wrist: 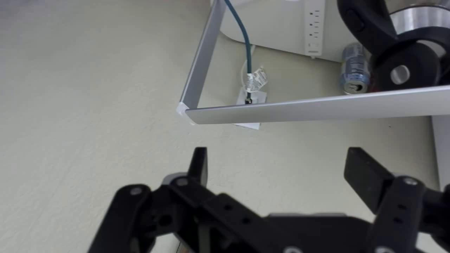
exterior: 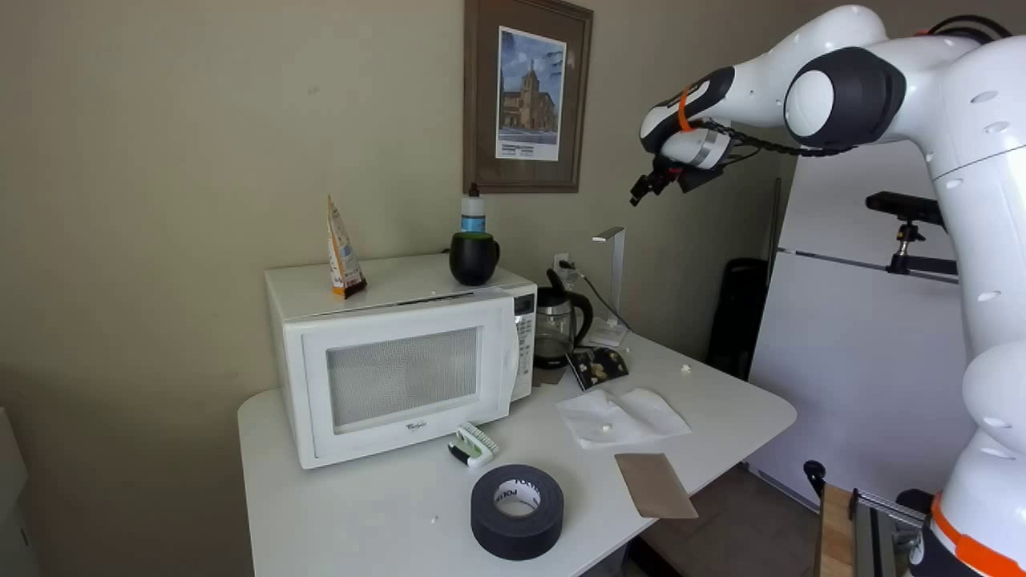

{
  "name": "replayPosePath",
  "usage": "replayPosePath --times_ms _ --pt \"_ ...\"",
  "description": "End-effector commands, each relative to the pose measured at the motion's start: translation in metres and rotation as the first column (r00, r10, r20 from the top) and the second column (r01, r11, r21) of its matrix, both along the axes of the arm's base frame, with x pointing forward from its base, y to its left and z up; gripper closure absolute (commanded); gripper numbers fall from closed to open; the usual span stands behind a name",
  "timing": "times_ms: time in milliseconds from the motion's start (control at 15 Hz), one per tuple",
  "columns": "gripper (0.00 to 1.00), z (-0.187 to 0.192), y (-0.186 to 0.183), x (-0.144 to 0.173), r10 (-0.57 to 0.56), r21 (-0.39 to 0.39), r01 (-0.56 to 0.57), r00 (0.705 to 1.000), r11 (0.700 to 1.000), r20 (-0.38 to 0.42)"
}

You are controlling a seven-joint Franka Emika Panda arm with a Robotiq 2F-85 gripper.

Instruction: Lift up the thing

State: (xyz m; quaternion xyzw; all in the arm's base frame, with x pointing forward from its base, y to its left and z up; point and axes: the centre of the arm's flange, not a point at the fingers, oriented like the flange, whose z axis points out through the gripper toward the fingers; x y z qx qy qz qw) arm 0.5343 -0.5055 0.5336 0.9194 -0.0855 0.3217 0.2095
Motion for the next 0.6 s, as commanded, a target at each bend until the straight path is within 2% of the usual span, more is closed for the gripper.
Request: replayPosePath --times_ms 0,67,133,200,333,533 --pt "0.0 -0.008 0.083 -0.024 0.07 -0.15 -0.077 0.996 0.986 -0.048" --pt "0.0 -0.009 0.099 -0.02 0.079 0.009 -0.078 0.995 0.997 -0.059" --pt "0.0 -0.014 0.117 -0.016 0.11 0.028 -0.108 0.992 0.994 -0.067" --pt "0.0 -0.009 0.069 0.016 0.057 -0.052 -0.059 0.998 0.997 -0.042" --pt "0.0 -0.009 0.104 0.019 0.115 -0.017 -0.116 0.992 0.993 -0.048" --pt "0.0 -0.004 0.111 0.011 0.124 -0.006 -0.124 0.991 0.992 -0.044"
